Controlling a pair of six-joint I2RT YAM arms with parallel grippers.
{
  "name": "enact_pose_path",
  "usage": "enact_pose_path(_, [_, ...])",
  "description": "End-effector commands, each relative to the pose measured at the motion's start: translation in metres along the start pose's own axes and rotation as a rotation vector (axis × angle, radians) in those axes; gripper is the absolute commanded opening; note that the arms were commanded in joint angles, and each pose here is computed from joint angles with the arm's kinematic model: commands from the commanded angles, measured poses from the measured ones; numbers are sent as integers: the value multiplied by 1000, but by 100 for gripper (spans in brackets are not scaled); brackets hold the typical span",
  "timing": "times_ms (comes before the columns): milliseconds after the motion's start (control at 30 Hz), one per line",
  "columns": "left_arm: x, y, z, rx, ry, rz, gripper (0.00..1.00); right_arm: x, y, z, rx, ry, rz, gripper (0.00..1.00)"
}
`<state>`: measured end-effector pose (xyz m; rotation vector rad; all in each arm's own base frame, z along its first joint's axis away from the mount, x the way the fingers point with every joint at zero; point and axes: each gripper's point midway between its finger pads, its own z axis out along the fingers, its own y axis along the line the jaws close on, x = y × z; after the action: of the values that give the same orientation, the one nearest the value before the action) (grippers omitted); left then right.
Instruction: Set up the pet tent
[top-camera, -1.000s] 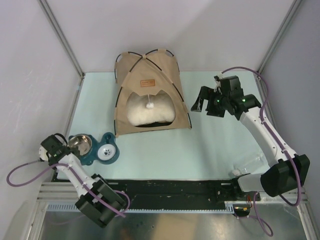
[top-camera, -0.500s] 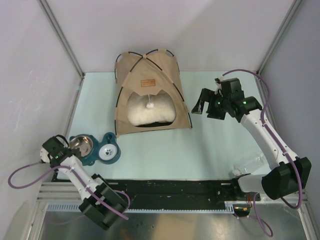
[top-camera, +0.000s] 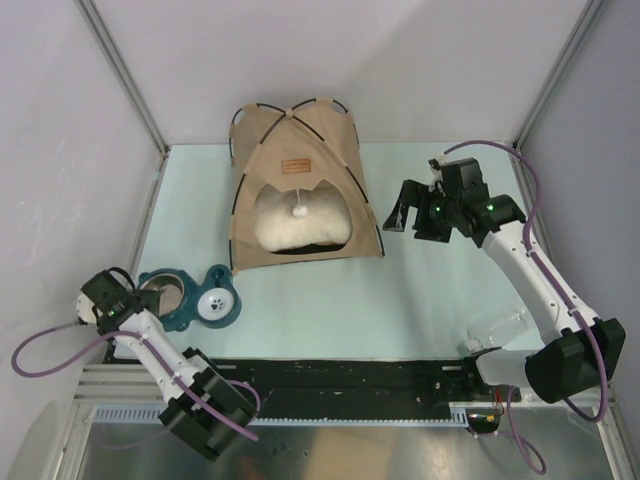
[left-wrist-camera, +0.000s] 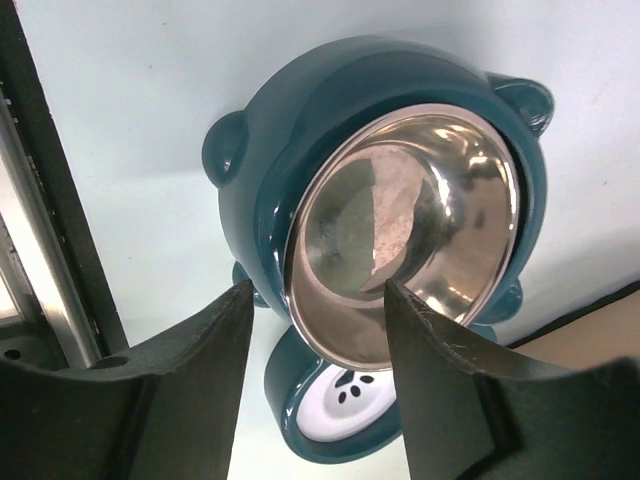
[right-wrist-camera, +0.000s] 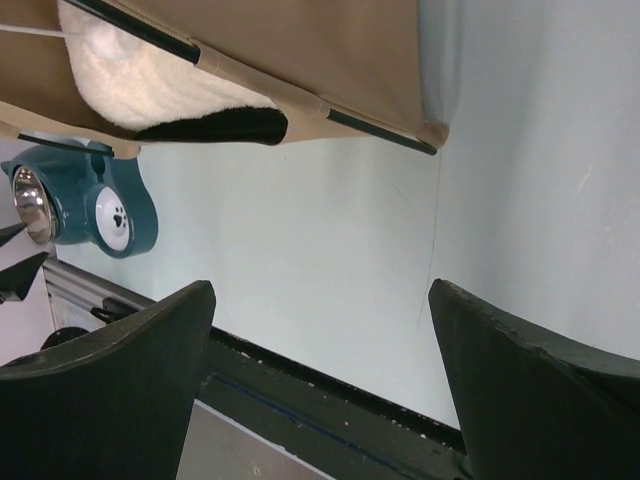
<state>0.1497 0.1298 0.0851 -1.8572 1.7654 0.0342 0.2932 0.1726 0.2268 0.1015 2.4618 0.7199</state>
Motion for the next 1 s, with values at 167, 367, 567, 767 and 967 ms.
enact_pose_path(167, [-22, -10, -18, 4, -62, 5, 46, 0, -2, -15, 24, -32, -27, 94])
enact_pose_path(367, [-12, -10, -16, 22, -24, -4, 38, 2, -6, -14, 44, -29, -26, 94])
enact_pose_path(567, [3, -8, -5, 27, 48, -6, 14, 3, -10, -12, 58, -25, -24, 94])
enact_pose_path(767, [12, 1, 10, -11, 81, -15, 12, 2, -10, -10, 55, -29, -20, 93])
enact_pose_path(967, [11, 0, 16, -11, 83, -16, 11, 1, -9, -10, 50, -31, -19, 93])
